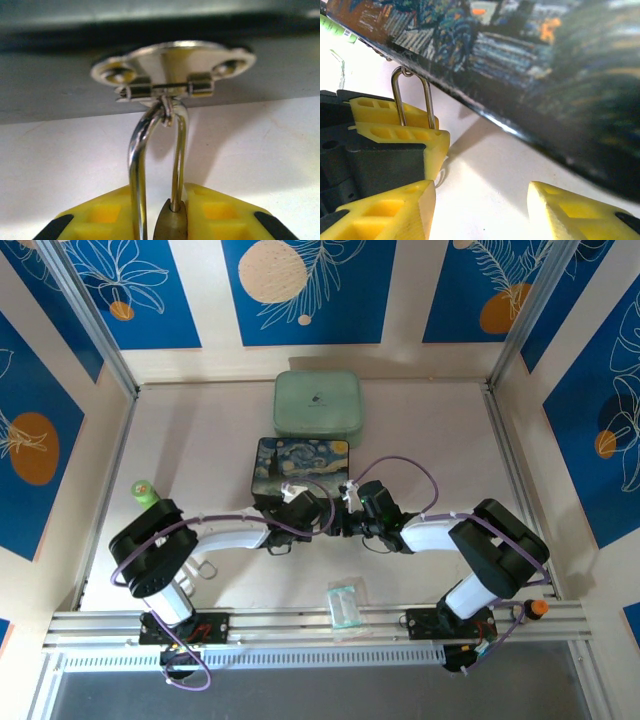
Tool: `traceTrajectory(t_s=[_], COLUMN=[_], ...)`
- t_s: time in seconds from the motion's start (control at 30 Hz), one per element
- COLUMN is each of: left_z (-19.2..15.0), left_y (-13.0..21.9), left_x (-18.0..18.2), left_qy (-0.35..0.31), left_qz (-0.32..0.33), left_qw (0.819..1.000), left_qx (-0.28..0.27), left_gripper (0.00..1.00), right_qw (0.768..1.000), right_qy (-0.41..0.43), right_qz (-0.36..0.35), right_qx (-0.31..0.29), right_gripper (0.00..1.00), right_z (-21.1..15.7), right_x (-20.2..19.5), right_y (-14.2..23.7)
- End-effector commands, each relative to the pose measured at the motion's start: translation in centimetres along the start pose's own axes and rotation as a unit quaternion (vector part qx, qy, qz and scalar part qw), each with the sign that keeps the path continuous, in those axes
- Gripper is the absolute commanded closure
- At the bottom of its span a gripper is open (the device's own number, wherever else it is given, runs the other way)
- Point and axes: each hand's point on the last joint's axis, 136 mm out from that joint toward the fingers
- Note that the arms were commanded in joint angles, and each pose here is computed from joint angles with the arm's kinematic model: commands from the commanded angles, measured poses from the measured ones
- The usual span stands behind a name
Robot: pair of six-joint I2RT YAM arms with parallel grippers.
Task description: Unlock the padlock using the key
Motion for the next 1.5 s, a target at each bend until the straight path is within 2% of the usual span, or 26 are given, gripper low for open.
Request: traceTrajectory(t_s=[0.0, 0.3, 1.1, 1.47], left_z=[-3.4, -3.3, -3.6, -2.6], left_y=[-0.2, -0.1, -0.1, 1.2], left_x=[4.5, 5.3, 5.9, 5.1], left_qy=[-0.044, -0.08, -0.084, -0.093], left_qz=[0.082, 0.121, 0.145, 0.153], left_qw=[0.994, 0.986, 0.983, 0.983], left_qx=[0.061, 0.08, 0.075, 0.037], left_gripper=[0.77, 0.78, 0.72, 0.73], right_qw=[1.0, 1.0, 1.0, 0.999], right_qy=[-0.006, -0.009, -0.023, -0.029], right_qz=[-0.003, -0.008, -0.011, -0.018], right_qx=[0.004, 0.007, 0.01, 0.011], right_gripper=[0.48, 0.48, 0.48, 0.48], right_z=[-0.1, -0.1, -0.6, -1.0], right_x=[-0.3, -0.5, -1.1, -1.6], right_y=[0.0, 0.0, -0.1, 0.0])
Point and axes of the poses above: each hand's point on the last joint's axis, 136 mm out from that joint toward the fingers, its own y axis back along the fingers, its own x axis along the line the jaws close on, z = x × y, and after that the axes turned 3 degrees about y, right-handed
